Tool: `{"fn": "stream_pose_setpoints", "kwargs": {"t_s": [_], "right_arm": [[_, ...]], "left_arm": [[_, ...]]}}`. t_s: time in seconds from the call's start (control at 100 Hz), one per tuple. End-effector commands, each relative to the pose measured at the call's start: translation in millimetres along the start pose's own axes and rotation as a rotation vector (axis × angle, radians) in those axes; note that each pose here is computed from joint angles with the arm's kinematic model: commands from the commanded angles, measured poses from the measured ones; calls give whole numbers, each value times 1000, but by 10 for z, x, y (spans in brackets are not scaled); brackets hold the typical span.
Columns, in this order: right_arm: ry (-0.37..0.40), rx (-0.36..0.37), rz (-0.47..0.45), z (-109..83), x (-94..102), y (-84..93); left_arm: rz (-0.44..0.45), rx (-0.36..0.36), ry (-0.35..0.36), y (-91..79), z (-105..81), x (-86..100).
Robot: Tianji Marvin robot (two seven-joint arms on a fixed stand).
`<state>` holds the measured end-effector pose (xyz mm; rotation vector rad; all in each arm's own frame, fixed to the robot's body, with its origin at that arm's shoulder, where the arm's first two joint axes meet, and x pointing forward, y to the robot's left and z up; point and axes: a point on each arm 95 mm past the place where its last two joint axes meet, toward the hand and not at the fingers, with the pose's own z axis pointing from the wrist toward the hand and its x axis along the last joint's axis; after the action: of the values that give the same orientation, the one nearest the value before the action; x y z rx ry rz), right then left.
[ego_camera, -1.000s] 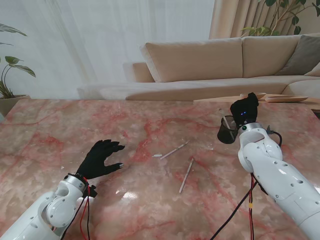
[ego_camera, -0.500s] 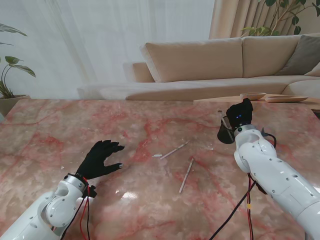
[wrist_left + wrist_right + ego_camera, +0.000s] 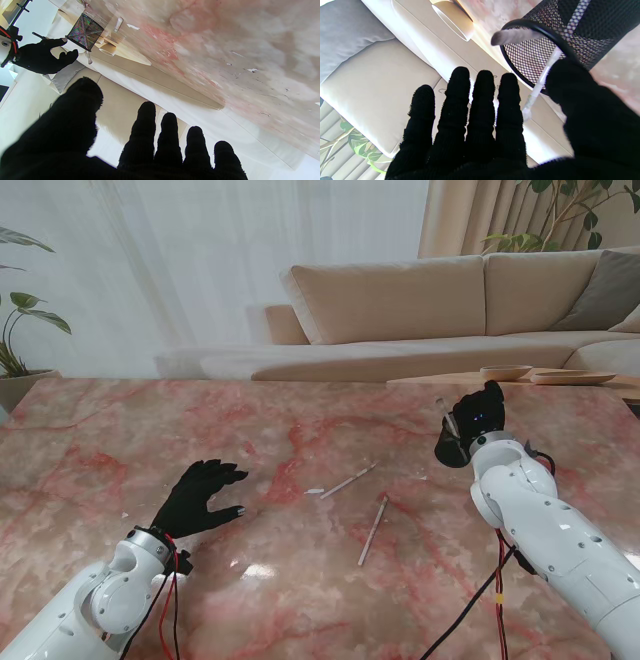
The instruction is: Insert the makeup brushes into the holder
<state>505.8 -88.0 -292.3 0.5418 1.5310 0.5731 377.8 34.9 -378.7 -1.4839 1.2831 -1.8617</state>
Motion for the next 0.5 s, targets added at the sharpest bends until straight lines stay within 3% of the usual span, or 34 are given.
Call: {"fn": "stream_pose_setpoints", "kwargs": {"t_s": [0.0,0.24,0.49], "right_arm": [[2,8,2,-25,21,-22],[-24,-25,28,-109,-47,40],[-45,-101,72,-339,-131,267]], "left_arm": [[1,-3,0,15,-11,11],[3,-6,1,6,-9,18],[12,-8,9,-20,-5,44]]}}
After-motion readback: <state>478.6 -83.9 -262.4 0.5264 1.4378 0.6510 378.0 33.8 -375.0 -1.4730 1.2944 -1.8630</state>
